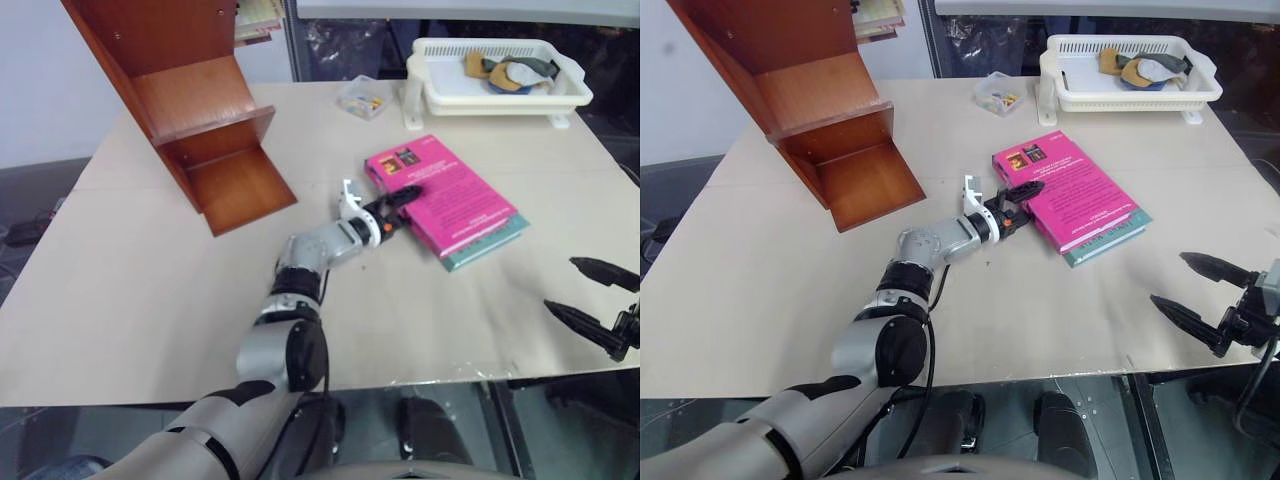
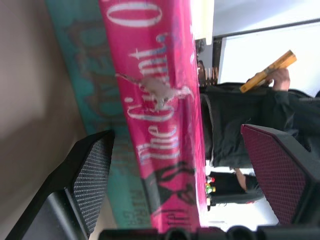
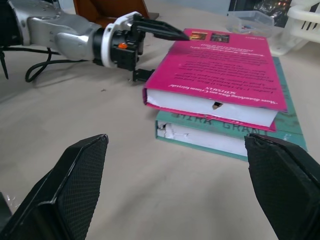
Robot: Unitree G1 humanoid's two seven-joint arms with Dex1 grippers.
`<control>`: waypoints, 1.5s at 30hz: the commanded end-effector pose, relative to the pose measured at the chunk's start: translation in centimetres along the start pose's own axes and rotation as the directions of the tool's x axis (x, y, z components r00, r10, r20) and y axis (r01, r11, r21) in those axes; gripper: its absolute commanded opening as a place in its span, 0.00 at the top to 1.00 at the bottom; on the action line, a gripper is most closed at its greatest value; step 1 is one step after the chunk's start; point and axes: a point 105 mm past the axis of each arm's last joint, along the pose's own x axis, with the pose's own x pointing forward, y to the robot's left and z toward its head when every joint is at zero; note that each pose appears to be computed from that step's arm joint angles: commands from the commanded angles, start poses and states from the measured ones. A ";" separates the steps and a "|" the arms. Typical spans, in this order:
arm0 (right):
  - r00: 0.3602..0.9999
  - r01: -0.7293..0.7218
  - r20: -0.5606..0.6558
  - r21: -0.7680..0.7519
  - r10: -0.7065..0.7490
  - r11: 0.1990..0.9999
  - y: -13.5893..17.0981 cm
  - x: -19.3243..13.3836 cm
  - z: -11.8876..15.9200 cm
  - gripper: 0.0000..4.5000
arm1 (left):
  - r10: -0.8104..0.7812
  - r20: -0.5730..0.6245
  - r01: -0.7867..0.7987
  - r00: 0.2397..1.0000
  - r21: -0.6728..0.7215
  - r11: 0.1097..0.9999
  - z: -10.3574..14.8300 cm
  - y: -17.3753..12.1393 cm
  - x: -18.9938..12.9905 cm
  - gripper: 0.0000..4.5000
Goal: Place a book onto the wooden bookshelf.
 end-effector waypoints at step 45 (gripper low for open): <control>0.994 -0.093 0.045 -0.048 0.095 0.995 -1.5 3.1 1.2 0.00 | -0.102 0.099 -0.140 0.990 0.562 -0.815 5.3 -18.1 -6.7 0.92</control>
